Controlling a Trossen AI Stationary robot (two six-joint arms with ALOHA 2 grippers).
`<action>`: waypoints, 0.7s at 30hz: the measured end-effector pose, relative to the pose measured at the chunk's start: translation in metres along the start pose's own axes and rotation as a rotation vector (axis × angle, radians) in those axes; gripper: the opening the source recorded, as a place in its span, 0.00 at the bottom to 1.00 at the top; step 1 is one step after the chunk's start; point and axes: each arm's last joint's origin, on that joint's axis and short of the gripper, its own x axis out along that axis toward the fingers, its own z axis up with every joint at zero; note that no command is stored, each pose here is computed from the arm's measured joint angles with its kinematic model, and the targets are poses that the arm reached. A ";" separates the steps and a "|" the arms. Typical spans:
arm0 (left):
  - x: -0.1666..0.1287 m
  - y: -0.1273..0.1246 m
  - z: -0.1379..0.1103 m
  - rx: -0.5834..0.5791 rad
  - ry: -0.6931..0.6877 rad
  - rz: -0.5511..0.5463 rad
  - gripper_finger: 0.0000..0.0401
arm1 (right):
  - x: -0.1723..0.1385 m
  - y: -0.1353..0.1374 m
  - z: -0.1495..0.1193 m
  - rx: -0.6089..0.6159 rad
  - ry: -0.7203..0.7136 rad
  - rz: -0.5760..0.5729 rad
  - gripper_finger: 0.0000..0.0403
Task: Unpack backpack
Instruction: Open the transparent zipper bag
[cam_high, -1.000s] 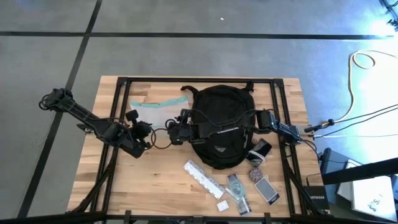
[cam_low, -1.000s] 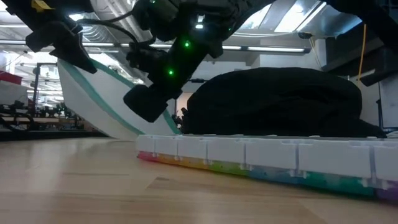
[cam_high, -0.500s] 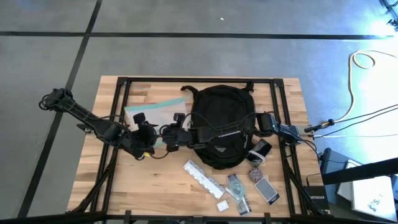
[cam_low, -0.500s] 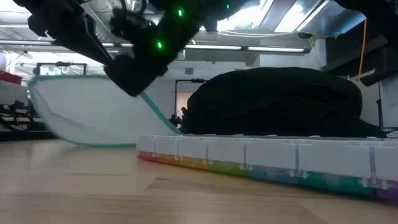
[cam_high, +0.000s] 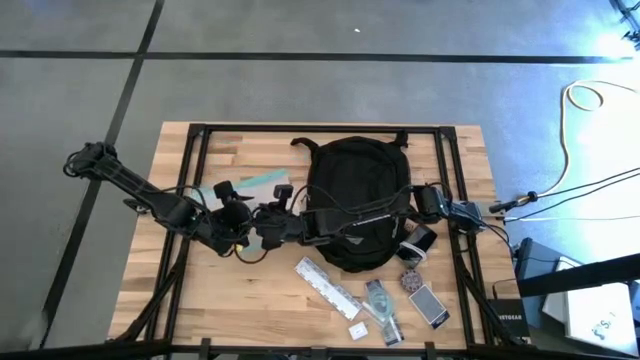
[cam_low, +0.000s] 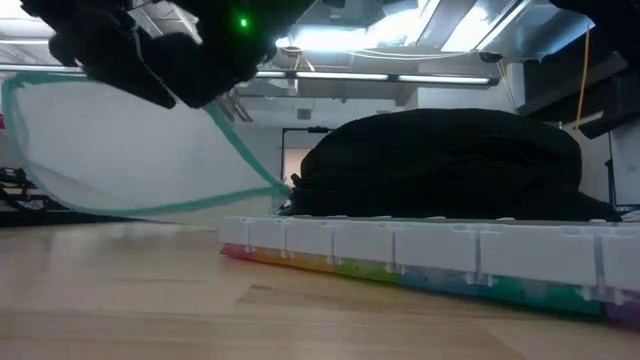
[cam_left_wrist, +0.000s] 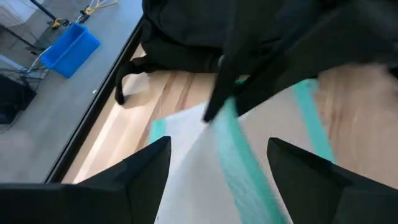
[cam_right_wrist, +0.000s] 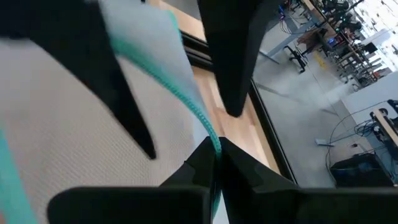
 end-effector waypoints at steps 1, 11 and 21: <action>0.001 0.001 -0.001 0.003 0.000 0.023 0.63 | -0.002 0.001 0.002 -0.003 -0.003 0.006 0.00; 0.005 0.001 -0.004 0.007 -0.008 0.077 0.35 | -0.008 0.008 0.004 -0.022 -0.007 0.034 0.00; 0.006 0.001 0.001 -0.208 -0.070 0.120 0.01 | -0.009 0.008 0.005 0.001 -0.018 0.030 0.00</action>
